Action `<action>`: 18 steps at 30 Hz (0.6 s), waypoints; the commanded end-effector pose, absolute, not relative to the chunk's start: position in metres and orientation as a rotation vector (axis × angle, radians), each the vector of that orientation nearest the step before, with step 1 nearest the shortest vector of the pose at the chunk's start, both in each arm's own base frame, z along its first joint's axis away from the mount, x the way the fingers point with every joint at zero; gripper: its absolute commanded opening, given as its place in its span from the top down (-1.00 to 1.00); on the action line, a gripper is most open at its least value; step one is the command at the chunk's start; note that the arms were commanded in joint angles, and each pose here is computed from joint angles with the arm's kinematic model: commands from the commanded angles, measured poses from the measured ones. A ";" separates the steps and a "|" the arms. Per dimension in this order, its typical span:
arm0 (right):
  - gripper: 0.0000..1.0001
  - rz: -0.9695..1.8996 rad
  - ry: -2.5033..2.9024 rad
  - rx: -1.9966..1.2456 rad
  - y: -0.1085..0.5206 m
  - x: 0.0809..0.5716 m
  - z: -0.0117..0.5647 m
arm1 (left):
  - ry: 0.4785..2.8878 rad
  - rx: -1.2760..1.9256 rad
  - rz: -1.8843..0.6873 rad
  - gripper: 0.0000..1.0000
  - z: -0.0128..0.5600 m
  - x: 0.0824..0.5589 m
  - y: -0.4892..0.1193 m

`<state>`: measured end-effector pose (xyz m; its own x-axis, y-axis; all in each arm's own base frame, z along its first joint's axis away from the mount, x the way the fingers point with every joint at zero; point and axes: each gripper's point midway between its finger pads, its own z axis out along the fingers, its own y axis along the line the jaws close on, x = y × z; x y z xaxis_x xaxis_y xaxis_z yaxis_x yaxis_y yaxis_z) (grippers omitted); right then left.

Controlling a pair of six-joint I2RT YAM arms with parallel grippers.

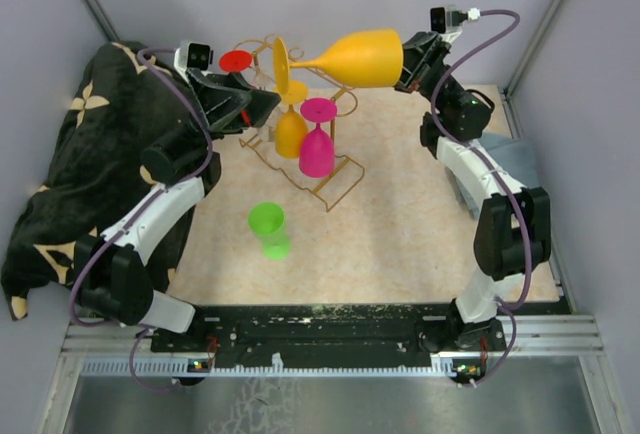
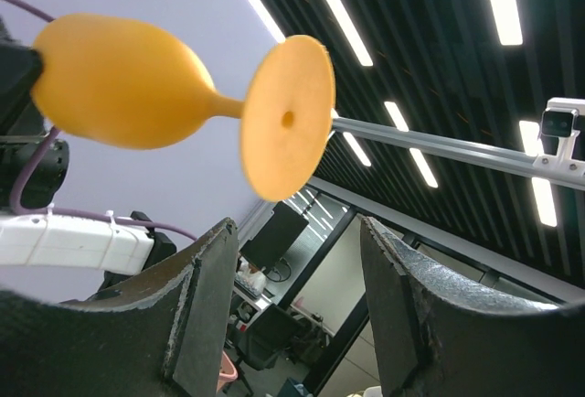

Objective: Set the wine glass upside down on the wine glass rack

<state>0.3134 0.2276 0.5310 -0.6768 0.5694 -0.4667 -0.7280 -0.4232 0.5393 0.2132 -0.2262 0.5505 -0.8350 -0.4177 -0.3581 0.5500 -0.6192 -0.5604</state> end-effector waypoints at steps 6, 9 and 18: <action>1.00 2.058 0.714 -0.489 0.212 0.265 0.566 | 0.890 0.344 -2.379 -0.24 0.550 0.196 -0.225; 1.00 2.067 0.704 -0.487 0.210 0.262 0.567 | 0.898 0.336 -2.378 -0.24 0.547 0.198 -0.225; 1.00 2.082 0.696 -0.485 0.211 0.256 0.567 | 0.915 0.309 -2.369 -0.24 0.541 0.205 -0.228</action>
<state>0.3079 0.2246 0.5430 -0.6628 0.5733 -0.4817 -0.7439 -0.4305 0.5111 0.2185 -0.2301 0.5379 -0.8378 -0.4166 -0.3529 0.5450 -0.5991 -0.5866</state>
